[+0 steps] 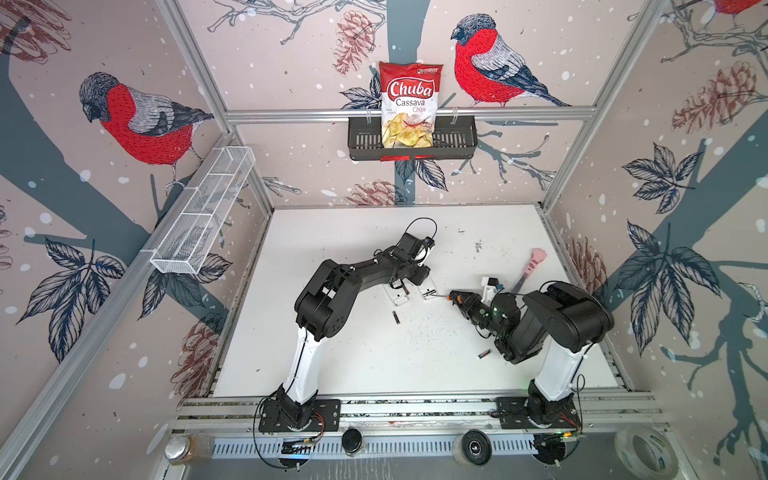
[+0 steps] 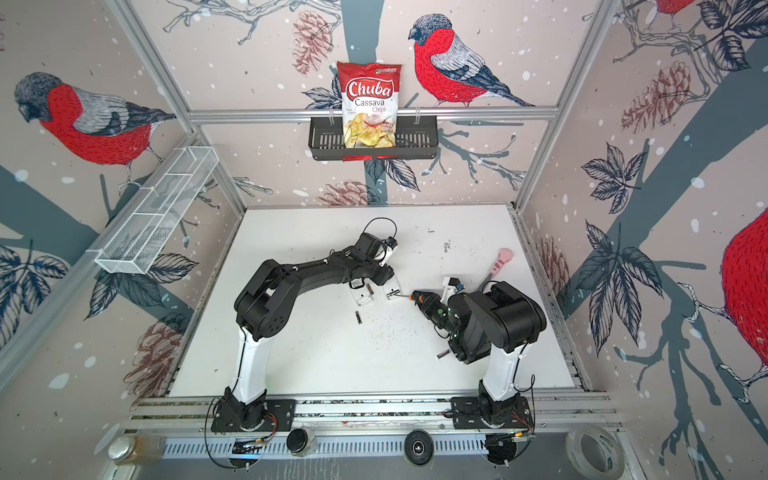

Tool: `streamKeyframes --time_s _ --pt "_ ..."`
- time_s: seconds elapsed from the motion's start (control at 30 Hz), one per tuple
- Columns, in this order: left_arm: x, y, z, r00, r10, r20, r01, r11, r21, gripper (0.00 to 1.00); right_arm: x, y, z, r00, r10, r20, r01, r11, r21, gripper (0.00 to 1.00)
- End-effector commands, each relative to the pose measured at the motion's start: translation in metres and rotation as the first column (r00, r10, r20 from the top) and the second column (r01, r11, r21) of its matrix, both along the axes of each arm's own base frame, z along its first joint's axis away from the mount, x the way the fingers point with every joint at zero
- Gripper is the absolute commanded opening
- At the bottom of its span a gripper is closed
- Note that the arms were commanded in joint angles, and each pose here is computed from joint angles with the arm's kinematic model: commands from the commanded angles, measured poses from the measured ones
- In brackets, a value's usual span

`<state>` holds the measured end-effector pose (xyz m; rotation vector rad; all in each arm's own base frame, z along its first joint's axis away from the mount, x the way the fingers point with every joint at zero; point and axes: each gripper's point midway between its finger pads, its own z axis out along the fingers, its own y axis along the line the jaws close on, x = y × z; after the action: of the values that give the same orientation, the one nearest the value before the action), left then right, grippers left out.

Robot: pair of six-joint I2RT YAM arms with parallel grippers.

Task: Unload the batteries from the remote control
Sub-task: 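Pry the remaining battery out of the remote with the right gripper's screwdriver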

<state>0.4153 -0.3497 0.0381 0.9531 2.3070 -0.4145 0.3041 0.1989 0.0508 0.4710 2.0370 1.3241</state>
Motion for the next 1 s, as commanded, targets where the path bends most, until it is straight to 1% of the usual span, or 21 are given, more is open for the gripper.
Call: streamKeyframes --time_s 0.0,0.3,0.63,0.97 --pt "-0.022 0.009 -0.021 0.994 -0.018 -0.105 0.024 0.998 0.056 0.53 0.001 0.003 0.005 1.0 0.016 0.018 -0.016 1.0 0.012 0.02" --pt "-0.021 0.01 -0.02 0.995 -0.018 -0.103 0.024 0.998 0.058 0.53 0.007 0.007 0.016 0.999 0.028 0.044 -0.029 0.999 0.014 0.02" --pt "-0.02 0.009 -0.018 0.995 -0.023 -0.1 0.029 0.998 0.057 0.52 0.013 0.005 0.025 0.998 0.021 0.064 -0.02 1.0 -0.015 0.02" --pt "-0.02 0.008 -0.018 0.995 -0.024 -0.1 0.03 0.998 0.057 0.53 0.017 0.008 0.025 0.998 0.03 0.063 -0.029 0.999 -0.016 0.02"
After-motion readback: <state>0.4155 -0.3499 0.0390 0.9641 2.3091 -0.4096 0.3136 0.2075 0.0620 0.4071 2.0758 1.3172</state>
